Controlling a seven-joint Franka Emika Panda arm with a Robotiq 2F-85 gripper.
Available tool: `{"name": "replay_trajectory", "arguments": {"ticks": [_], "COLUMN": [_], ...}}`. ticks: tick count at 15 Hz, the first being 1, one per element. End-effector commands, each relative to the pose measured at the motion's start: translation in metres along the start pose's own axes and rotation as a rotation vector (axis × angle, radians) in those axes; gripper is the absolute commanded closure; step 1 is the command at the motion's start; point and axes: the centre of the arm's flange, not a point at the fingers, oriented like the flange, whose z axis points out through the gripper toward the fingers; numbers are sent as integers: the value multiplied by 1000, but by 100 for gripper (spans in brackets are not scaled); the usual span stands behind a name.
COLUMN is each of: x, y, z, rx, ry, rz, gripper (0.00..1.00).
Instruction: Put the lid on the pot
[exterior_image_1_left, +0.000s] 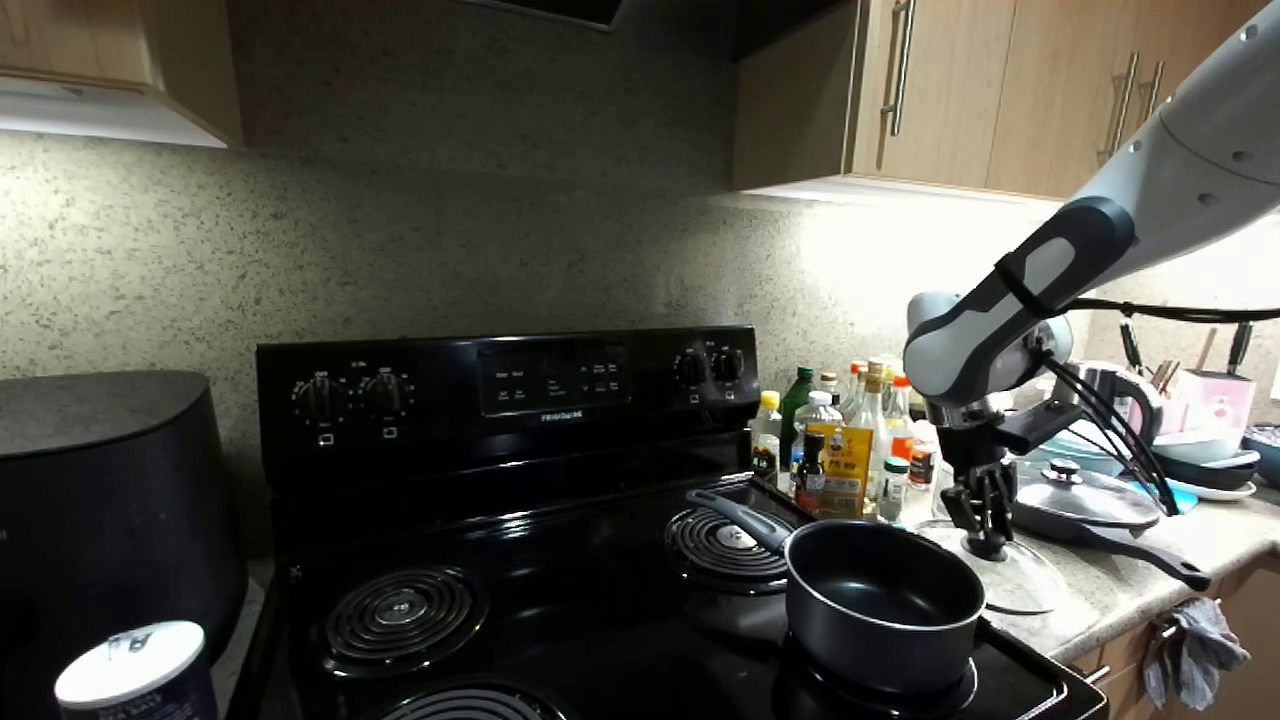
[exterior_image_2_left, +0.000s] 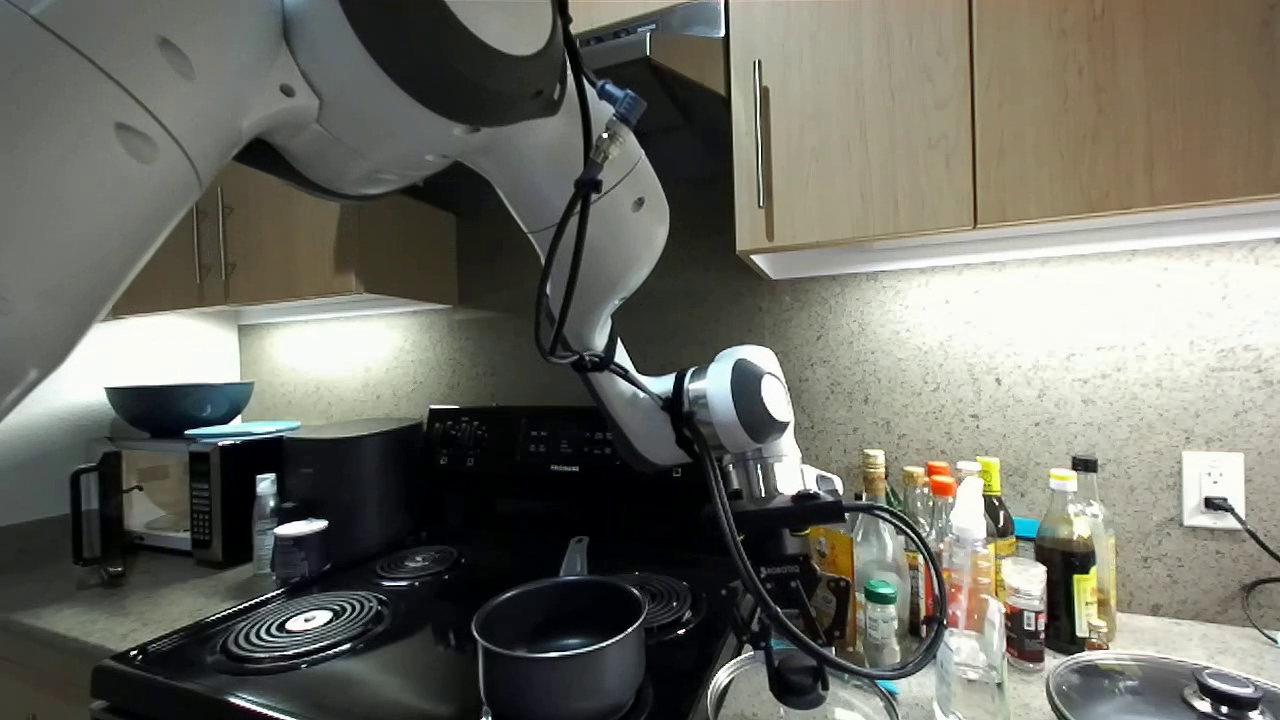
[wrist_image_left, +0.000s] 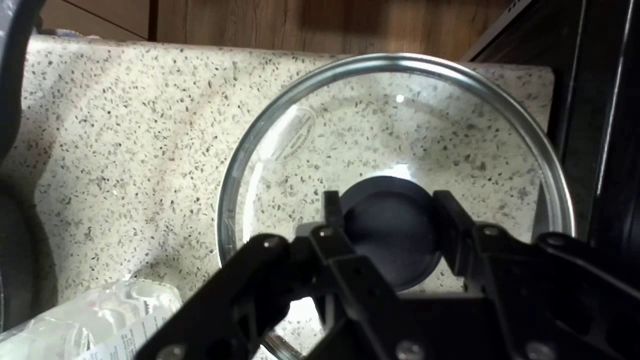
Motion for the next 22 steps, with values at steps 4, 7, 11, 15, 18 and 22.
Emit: {"name": "replay_trajectory", "arguments": {"ticks": [4, 7, 11, 15, 18, 22], "x": [-6, -15, -21, -25, -38, -25], "y": [-1, -6, -10, -11, -10, -1], "z": [-2, -9, -22, -37, -55, -56], "rx": [1, -17, -43, -50, -58, -37], "ry": [-2, 13, 36, 57, 99, 112], "rz": [-1, 9, 44, 74, 106, 110], "gripper": [53, 78, 78, 78, 78, 78]}}
